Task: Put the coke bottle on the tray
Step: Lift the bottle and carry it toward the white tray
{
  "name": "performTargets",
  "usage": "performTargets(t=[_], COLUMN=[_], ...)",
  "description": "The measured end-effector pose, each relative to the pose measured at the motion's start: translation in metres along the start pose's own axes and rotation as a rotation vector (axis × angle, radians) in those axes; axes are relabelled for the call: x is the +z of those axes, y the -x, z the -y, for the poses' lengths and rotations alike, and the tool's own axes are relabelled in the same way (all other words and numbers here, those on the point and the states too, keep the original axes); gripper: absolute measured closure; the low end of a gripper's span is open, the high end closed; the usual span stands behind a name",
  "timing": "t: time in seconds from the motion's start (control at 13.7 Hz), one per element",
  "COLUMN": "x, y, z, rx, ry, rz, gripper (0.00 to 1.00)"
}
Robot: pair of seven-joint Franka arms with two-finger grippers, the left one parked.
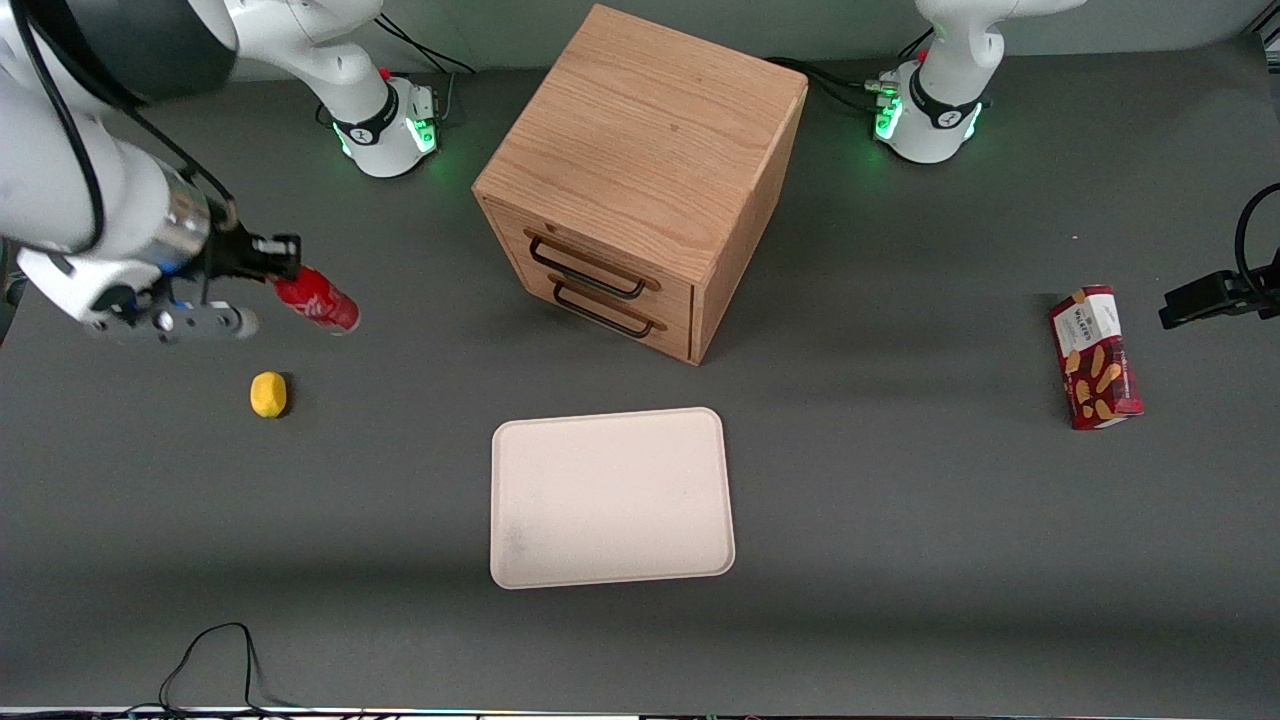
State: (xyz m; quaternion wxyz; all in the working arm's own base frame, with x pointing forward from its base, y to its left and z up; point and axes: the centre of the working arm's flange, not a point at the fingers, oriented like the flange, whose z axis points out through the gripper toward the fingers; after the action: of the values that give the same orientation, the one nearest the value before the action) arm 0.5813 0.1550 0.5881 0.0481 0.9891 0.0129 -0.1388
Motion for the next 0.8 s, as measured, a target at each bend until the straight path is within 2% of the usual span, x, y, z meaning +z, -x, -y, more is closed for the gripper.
performTargets(t=[0.15, 0.29, 0.51, 0.8], x=[0.026, 0.059, 0.097, 0.127], y=[-0.044, -0.087, -0.131, -0.17], z=[0.027, 0.061, 0.103, 0.126], rx=[-0.021, -0.041, -0.03, 0.003], ry=[0.005, 0.003, -0.035, -0.088], rz=[0.022, 0.011, -0.065, -0.172], gripper=[0.69, 0.69, 0.69, 0.69])
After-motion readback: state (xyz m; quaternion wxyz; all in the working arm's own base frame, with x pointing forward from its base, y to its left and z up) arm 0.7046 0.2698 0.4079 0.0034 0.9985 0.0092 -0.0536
